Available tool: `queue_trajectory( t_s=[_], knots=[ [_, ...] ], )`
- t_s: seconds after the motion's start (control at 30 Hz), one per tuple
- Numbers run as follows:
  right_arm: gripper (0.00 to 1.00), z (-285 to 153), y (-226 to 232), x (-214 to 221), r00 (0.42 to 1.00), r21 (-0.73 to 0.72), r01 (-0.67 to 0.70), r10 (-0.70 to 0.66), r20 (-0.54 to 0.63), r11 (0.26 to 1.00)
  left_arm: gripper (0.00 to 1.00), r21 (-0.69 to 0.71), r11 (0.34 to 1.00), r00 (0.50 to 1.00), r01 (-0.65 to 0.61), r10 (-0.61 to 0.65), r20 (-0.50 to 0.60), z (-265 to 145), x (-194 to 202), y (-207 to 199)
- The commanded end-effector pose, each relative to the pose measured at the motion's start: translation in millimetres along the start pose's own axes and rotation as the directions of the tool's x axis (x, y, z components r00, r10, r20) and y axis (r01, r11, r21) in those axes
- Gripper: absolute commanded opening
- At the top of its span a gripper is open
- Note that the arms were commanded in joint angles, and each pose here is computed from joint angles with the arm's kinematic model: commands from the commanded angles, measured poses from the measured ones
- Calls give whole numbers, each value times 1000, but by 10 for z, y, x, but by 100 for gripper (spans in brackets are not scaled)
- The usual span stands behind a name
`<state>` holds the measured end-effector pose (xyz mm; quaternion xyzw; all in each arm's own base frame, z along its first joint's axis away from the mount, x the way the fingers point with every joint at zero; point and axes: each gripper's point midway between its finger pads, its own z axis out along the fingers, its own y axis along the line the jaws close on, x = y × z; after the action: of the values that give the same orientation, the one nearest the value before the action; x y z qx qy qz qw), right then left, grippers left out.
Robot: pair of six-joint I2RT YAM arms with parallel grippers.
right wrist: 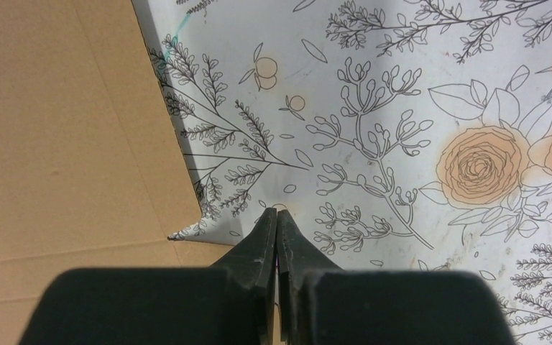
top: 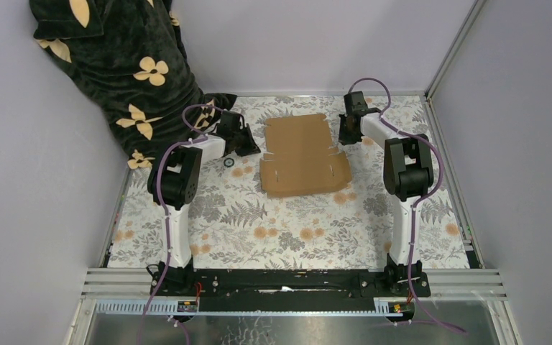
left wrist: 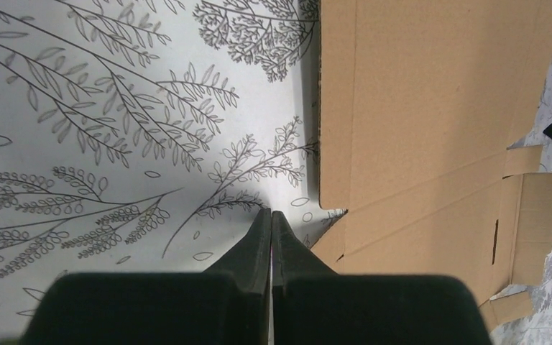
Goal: Fold the paper box
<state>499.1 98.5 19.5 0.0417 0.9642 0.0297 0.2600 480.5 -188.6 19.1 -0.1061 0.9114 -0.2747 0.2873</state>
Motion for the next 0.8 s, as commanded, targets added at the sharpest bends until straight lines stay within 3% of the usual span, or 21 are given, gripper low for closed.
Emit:
queue_trajectory(
  t_s=[0.0,0.77],
  knots=[
    [3,-21,0,-132,1000,-1,10,-10,18,1000,0,-62,997,996,-40,35,-88,-41,282,59],
    [3,1,132,60,1000,-88,-3,0,-31,996,0,-39,998,994,-50,46,-102,-132,373,-141]
  ],
)
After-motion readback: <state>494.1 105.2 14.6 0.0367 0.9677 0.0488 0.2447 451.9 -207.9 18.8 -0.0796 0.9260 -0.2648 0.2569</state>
